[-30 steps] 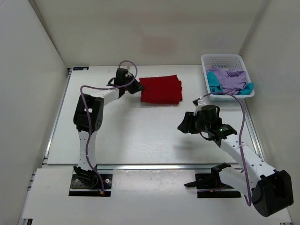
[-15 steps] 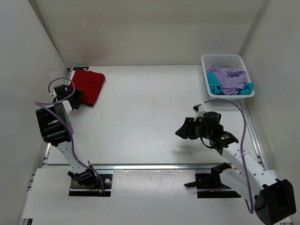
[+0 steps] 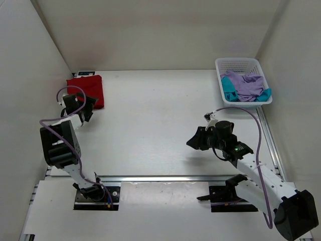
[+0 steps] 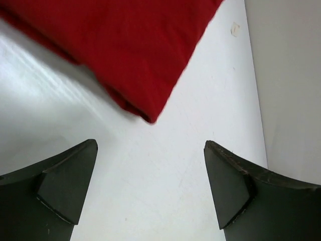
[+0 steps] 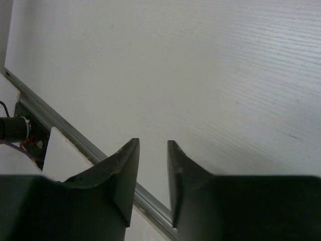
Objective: Fold and stack the t-shirts
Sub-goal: Put the neatly folded tshirt into the corner of the board with the left arm, then grab crumpled tshirt from bin with the right arm
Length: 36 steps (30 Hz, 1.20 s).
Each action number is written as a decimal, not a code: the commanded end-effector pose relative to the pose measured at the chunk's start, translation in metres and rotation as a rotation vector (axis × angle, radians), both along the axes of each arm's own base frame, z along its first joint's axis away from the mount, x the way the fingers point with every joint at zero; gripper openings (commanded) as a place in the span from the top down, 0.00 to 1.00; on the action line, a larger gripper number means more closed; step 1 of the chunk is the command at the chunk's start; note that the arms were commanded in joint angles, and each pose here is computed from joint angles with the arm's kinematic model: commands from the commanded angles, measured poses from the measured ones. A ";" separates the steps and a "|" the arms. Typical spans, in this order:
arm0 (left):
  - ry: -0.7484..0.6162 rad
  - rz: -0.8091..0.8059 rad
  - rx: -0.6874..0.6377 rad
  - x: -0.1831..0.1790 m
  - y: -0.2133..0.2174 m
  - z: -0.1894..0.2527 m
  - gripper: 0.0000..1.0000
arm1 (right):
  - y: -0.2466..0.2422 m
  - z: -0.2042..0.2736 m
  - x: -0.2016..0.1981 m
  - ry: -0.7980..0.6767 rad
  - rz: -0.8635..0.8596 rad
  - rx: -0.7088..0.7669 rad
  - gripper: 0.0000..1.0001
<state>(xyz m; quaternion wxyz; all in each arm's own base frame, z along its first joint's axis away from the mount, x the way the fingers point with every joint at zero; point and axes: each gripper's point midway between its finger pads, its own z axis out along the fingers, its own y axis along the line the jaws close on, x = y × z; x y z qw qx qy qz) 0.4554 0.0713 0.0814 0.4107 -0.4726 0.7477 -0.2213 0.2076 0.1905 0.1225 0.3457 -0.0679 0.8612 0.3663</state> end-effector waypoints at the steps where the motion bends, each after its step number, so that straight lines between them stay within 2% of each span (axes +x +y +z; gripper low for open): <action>1: -0.087 -0.035 0.052 -0.004 -0.028 0.033 0.01 | 0.001 0.024 0.017 -0.095 -0.019 -0.012 0.75; 3: -0.137 -0.143 0.132 -0.003 -0.063 0.054 0.02 | -0.006 0.040 0.034 -0.133 -0.083 -0.045 0.87; 5: -0.160 -0.393 0.223 -0.008 -0.149 0.072 0.01 | -0.016 0.049 0.053 -0.173 -0.160 -0.102 0.99; 6: -0.204 -0.451 0.305 -0.006 -0.166 0.095 0.02 | -0.020 0.059 0.064 -0.180 -0.195 -0.105 1.00; 8: -0.275 -0.666 0.372 -0.035 -0.256 0.120 0.01 | -0.032 0.068 0.087 -0.170 -0.240 -0.167 0.99; 9: -0.260 -0.716 0.404 -0.047 -0.271 0.117 0.01 | -0.042 0.063 0.089 -0.128 -0.264 -0.198 0.97; 10: -0.286 -0.802 0.405 -0.066 -0.303 0.123 0.03 | -0.049 0.070 0.104 -0.120 -0.292 -0.212 0.97; 11: -0.305 -0.907 0.404 -0.089 -0.332 0.124 0.11 | -0.058 0.073 0.107 -0.119 -0.301 -0.250 0.96; 12: -0.311 -0.984 0.377 -0.109 -0.350 0.121 0.29 | -0.065 0.078 0.115 -0.115 -0.320 -0.288 0.94; 13: -0.299 -1.044 0.338 -0.128 -0.358 0.112 0.40 | -0.077 0.090 0.129 -0.150 -0.372 -0.344 0.92; 14: -0.305 -1.085 0.311 -0.141 -0.365 0.111 0.52 | -0.091 0.096 0.135 -0.165 -0.423 -0.414 0.85; 16: -0.244 -1.196 0.227 -0.178 -0.373 0.081 0.56 | -0.106 0.100 0.147 -0.162 -0.458 -0.451 0.66; 17: -0.230 -1.227 0.206 -0.186 -0.374 0.076 0.55 | -0.115 0.101 0.151 -0.148 -0.468 -0.447 0.47; 18: -0.182 -1.278 0.174 -0.202 -0.374 0.060 0.53 | -0.118 0.108 0.156 -0.147 -0.483 -0.438 0.45; 19: -0.148 -1.316 0.138 -0.218 -0.373 0.047 0.52 | -0.123 0.112 0.160 -0.159 -0.495 -0.450 0.45; 23: -0.130 -1.410 0.114 -0.253 -0.371 0.029 0.48 | -0.130 0.129 0.169 -0.242 -0.485 -0.421 0.66; 25: -0.133 -1.438 0.119 -0.264 -0.371 0.024 0.45 | -0.130 0.154 0.167 -0.294 -0.437 -0.311 0.75; 27: -0.149 -1.449 0.100 -0.271 -0.376 0.024 0.45 | -0.144 0.172 0.164 -0.350 -0.432 -0.160 0.75; 28: -0.169 -1.465 0.080 -0.273 -0.380 0.027 0.45 | -0.151 0.188 0.163 -0.405 -0.455 -0.136 0.76; 29: -0.172 -1.477 0.063 -0.277 -0.384 0.028 0.44 | -0.168 0.194 0.167 -0.406 -0.499 -0.138 0.76; 31: -0.199 -1.501 0.031 -0.283 -0.392 0.035 0.43 | -0.212 0.179 0.181 -0.318 -0.673 -0.294 0.75; 34: -0.207 -1.509 0.015 -0.289 -0.395 0.036 0.42 | -0.242 0.155 0.214 -0.222 -0.739 -0.415 0.74; 36: -0.193 -1.506 0.027 -0.292 -0.391 0.031 0.41 | -0.272 0.134 0.235 -0.188 -0.823 -0.462 0.69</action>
